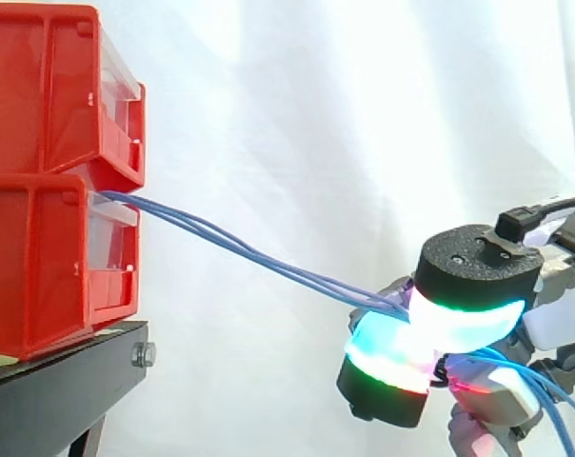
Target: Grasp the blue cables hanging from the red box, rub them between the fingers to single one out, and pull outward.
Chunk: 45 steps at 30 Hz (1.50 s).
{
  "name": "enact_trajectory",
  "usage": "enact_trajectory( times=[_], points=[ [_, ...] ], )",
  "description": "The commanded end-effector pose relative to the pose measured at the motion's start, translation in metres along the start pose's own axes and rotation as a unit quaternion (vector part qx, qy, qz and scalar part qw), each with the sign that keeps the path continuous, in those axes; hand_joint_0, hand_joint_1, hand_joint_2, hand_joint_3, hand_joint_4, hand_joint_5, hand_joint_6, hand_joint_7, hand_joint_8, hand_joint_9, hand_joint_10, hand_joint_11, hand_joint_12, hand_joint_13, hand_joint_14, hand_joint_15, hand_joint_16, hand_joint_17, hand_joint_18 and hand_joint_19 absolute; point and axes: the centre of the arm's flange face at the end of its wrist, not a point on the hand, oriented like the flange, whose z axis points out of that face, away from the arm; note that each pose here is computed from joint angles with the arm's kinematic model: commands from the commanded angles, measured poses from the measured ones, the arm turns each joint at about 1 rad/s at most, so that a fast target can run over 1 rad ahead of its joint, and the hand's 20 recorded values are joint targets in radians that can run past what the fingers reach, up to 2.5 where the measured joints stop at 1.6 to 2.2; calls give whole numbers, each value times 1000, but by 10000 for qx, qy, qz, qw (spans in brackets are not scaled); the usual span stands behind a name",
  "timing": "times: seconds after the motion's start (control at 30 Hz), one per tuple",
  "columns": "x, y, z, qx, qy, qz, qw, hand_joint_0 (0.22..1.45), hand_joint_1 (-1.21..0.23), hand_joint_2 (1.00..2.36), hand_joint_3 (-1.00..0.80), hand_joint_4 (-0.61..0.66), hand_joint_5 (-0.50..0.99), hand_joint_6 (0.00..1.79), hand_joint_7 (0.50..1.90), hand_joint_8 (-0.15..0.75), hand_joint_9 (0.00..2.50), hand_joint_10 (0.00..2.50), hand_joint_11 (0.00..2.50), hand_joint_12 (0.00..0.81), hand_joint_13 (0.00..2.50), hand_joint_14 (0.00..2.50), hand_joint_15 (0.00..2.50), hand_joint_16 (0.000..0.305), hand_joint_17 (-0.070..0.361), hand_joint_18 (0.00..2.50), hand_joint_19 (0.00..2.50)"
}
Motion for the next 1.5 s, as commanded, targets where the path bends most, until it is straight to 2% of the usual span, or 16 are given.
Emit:
enact_trajectory(
  times=[0.0,0.07,0.13,0.33,0.43,0.67,0.73,0.77,0.97,1.2,1.3,1.47],
  points=[
    [-2,-1,-1,54,45,-15,10000,645,-866,1000,-500,27,-123,899,1056,242,1382,24,792,297,1071,33,689,42,94,833,663],
    [-1,-1,-1,52,68,-15,10000,596,-813,1000,-500,63,-117,893,1022,245,1407,26,791,301,1081,33,687,42,95,835,670],
    [-3,-2,-1,53,77,-10,10000,542,-740,1000,-500,82,-114,872,1054,252,1402,27,772,311,1092,32,682,45,101,850,678],
    [-4,-3,-2,114,138,-27,9998,505,-667,1000,-500,97,-113,844,1054,259,1404,25,744,328,1108,30,684,49,110,864,682],
    [-6,-5,-3,180,153,-44,9997,512,-663,1000,-500,100,-115,834,1059,265,1398,26,743,326,1108,29,688,49,109,851,685],
    [-8,-6,-3,208,188,-55,9996,532,-672,1000,-500,109,-114,796,1073,260,1376,26,721,319,1093,31,691,48,109,834,701],
    [-9,-2,-6,200,195,-68,9996,531,-675,1000,-500,113,-110,775,1073,259,1373,25,722,320,1092,32,690,48,109,829,702],
    [-11,5,-11,178,186,-99,9996,531,-675,1000,-500,113,-109,764,1082,259,1372,25,721,323,1092,30,694,49,109,828,704],
    [-18,15,-22,231,164,-245,9993,520,-668,1000,-500,122,-106,734,1095,263,1372,26,721,327,1091,31,691,50,113,831,701],
    [-20,13,-21,262,170,-246,9992,506,-654,1000,-500,134,-102,704,1120,264,1372,23,715,332,1090,31,689,51,114,831,697],
    [-27,18,-24,233,146,-236,9993,502,-649,1000,-500,134,-100,687,1137,263,1369,23,718,334,1093,29,687,51,115,834,701],
    [-35,22,-28,239,122,-360,9990,501,-650,1000,-500,132,-98,679,1137,264,1365,25,708,330,1092,31,684,52,116,833,700]
  ],
)
